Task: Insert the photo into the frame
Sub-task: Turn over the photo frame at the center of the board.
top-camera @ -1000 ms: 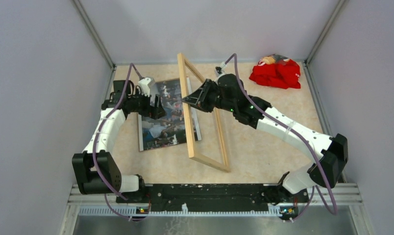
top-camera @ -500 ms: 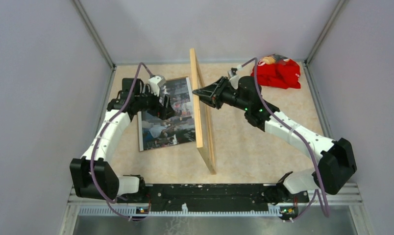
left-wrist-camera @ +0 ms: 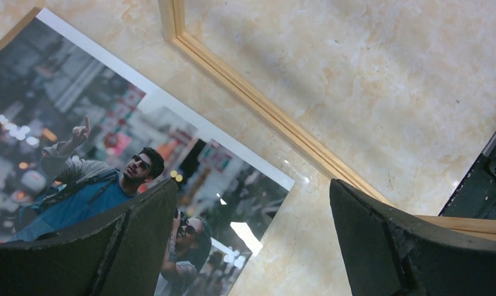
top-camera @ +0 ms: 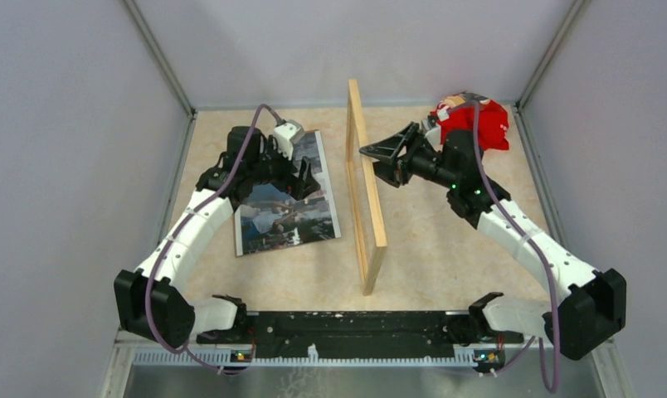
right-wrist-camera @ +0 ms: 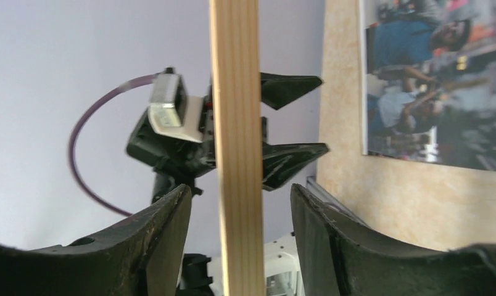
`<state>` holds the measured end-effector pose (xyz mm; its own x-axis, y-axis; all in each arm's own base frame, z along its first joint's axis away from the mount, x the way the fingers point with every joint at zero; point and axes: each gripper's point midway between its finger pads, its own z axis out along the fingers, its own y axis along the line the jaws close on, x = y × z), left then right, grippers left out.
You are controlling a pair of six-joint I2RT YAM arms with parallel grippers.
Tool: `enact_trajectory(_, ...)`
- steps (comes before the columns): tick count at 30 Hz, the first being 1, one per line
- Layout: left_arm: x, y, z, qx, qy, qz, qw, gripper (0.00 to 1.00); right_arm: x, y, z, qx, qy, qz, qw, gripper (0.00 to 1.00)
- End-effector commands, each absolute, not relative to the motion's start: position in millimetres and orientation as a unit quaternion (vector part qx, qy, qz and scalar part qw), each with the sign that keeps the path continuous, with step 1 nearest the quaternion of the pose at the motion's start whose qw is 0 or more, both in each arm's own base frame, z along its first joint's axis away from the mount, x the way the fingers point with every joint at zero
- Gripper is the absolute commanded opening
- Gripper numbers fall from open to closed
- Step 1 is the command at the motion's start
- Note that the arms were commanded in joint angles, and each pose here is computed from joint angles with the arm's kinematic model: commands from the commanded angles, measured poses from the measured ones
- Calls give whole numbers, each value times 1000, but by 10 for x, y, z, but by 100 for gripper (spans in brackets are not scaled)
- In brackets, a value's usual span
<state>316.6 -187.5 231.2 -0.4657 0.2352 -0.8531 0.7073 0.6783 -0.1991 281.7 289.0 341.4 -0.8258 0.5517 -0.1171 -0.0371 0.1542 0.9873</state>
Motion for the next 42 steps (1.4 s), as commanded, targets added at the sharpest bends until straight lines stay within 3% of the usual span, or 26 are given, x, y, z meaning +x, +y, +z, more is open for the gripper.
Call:
enact_trajectory(1, 3327, -2036, 2609, 291, 790, -271, 467, 99, 2703, 2673, 3418, 144, 757, 586, 250, 61)
enact_trajectory(5, 3344, -2097, 2523, 291, 797, -264, 458, 99, 2714, 2473, 3372, 132, 791, 531, 274, 66)
enact_trajectory(16, 3318, -2094, 2389, 291, 803, -249, 457, 99, 2701, 1890, 3256, 92, 866, 350, 345, 65)
enact_trajectory(23, 3281, -2075, 2389, 290, 801, -248, 461, 99, 2662, 1702, 2914, 76, 896, 281, 335, 65)
enact_trajectory(33, 3257, -2042, 2332, 289, 806, -242, 457, 99, 2732, 1268, 2521, 52, 922, 146, 354, 54)
enact_trajectory(42, 3263, -2004, 2298, 290, 808, -231, 457, 99, 2704, 1116, 1915, 63, 939, 94, 326, 37)
